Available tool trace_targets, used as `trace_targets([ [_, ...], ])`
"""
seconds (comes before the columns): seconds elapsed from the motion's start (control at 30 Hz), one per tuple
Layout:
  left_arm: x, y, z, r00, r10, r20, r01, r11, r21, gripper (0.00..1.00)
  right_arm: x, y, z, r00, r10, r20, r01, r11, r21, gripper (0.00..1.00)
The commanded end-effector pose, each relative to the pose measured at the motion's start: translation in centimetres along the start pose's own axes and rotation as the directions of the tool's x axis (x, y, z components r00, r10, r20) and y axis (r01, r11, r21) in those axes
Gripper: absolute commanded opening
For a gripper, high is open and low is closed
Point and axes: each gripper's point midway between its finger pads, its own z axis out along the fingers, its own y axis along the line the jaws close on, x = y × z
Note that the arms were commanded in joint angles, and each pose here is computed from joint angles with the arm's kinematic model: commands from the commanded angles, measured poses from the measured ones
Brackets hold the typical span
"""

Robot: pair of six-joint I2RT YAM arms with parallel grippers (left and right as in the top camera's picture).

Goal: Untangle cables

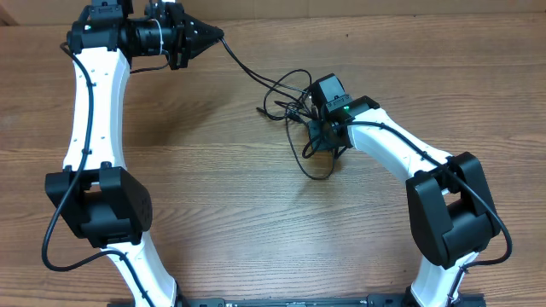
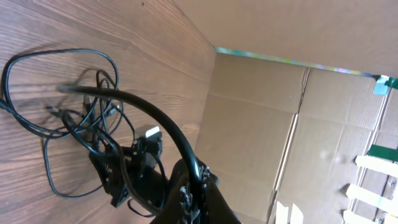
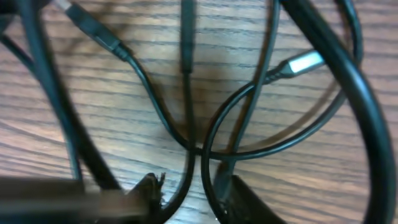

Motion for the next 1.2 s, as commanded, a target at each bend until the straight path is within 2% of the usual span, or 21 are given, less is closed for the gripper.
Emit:
trace_targets([
  [0.0, 0.2, -1.0, -0.9, 0.998, 0.064, 0.001, -0.064, 0.998, 0.026, 0.04, -0.9, -0.8, -0.9, 1.0, 0.019, 0.014, -0.019, 0.999, 0.029, 0.39],
  [0.2, 0.5, -0.7, -0.9, 0.992, 0.125, -0.006, -0.125, 0.992, 0.018, 0.04, -4.7, 1.5, -7.5, 0.998, -0.019, 0.06, 0.025, 0.996, -0.09, 0.45],
  [0.27, 0.6, -0.4, -0.8, 0.988, 0.156, -0.01, -0.156, 0.988, 0.008, 0.04, -5.8, 2.6, -10.1, 0.995, -0.059, 0.086, 0.072, 0.986, -0.152, 0.52],
  [0.37, 0.8, 0.5, -0.9, 0.987, 0.161, -0.01, -0.161, 0.986, -0.032, 0.04, -7.2, 3.6, -13.4, 0.988, -0.087, 0.13, 0.113, 0.972, -0.204, 0.7],
  [0.5, 1.0, 2.1, -0.8, 0.991, 0.136, -0.004, -0.136, 0.984, -0.112, 0.04, -8.7, 3.9, -14.8, 0.979, -0.079, 0.186, 0.118, 0.97, -0.211, 0.77],
  [0.73, 1.6, 2.1, -0.4, 0.994, 0.107, -0.024, -0.109, 0.988, -0.11, 0.04, -8.6, 4.3, -12.0, 0.987, -0.08, 0.141, 0.11, 0.97, -0.218, 0.75],
  [0.93, 1.6, 2.1, -0.4, 0.997, 0.08, -0.019, -0.081, 0.99, -0.115, 0.04, -7.3, 6.5, -9.6, 0.994, -0.093, 0.05, 0.105, 0.936, -0.336, 0.65],
  [1.17, 0.7, 3.3, -0.8, 0.997, 0.078, 0.025, -0.072, 0.98, -0.184, 0.04, -5.0, 8.1, -8.1, 0.992, -0.11, -0.062, 0.073, 0.902, -0.425, 0.64],
])
